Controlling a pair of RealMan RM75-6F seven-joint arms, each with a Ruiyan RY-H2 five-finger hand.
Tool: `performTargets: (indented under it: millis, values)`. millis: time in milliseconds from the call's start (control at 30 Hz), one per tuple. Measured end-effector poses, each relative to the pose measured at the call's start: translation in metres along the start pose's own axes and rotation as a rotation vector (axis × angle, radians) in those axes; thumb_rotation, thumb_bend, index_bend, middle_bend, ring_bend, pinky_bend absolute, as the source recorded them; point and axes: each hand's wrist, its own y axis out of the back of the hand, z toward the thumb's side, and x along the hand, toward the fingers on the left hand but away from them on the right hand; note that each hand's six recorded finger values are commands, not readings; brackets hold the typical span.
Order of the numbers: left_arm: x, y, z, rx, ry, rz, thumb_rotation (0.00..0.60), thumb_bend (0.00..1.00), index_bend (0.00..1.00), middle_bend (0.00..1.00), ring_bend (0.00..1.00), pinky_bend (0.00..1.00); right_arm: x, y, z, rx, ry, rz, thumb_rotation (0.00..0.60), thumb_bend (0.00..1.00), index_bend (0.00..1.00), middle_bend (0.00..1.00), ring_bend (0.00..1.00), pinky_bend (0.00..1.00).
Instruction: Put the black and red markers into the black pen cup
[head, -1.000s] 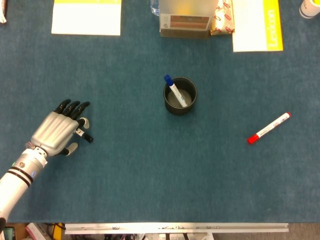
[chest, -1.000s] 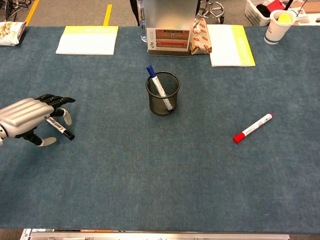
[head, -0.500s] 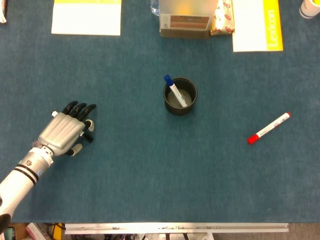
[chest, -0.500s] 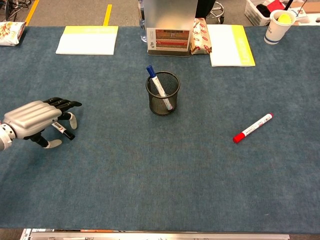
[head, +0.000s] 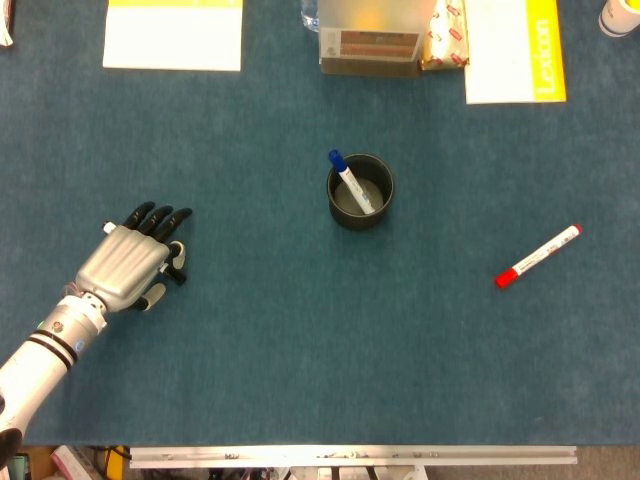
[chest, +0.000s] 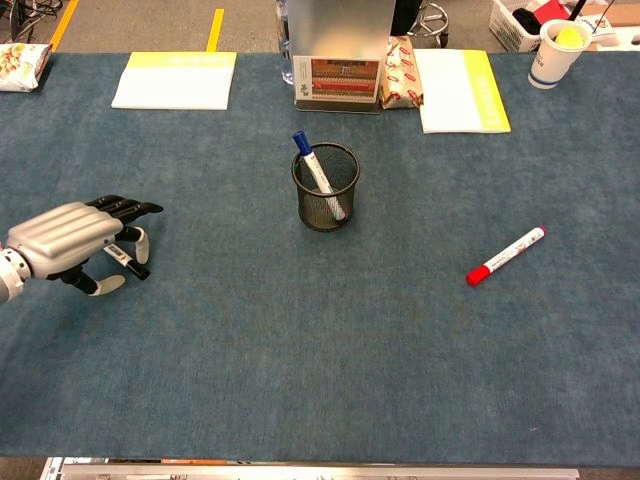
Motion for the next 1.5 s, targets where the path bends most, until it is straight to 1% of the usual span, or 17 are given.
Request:
performTargets:
  millis: [300, 700, 1367, 1500]
  values:
    - [0.0025, -0.0025, -0.0003, -0.005, 0.000, -0.004, 0.600, 0.35, 0.41, 0.00, 0.00, 0.03, 0.0000, 0.0007, -0.0004, 0.000, -0.001, -0.002, 0.600, 0.00, 0.32, 0.20, 0.19, 0.32]
    - [0.0041, -0.0005, -0.0004, -0.025, 0.002, 0.032, 0.600, 0.35, 0.46, 0.00, 0.00, 0.03, 0.0001, -0.0002, -0.0001, 0.000, 0.000, 0.002, 0.600, 0.00, 0.32, 0.20, 0.19, 0.32]
    - [0.0053, -0.0045, -0.0009, -0.026, 0.006, 0.028, 0.600, 0.34, 0.47, 0.00, 0.00, 0.03, 0.0006, 0.0004, -0.0002, 0.000, 0.001, 0.000, 0.600, 0.00, 0.32, 0.20, 0.19, 0.32]
    - [0.0050, -0.0049, -0.0012, -0.027, 0.009, 0.031, 0.600, 0.34, 0.48, 0.00, 0.00, 0.03, 0.0007, -0.0001, -0.0001, 0.000, 0.001, 0.002, 0.600, 0.00, 0.32, 0.20, 0.19, 0.32]
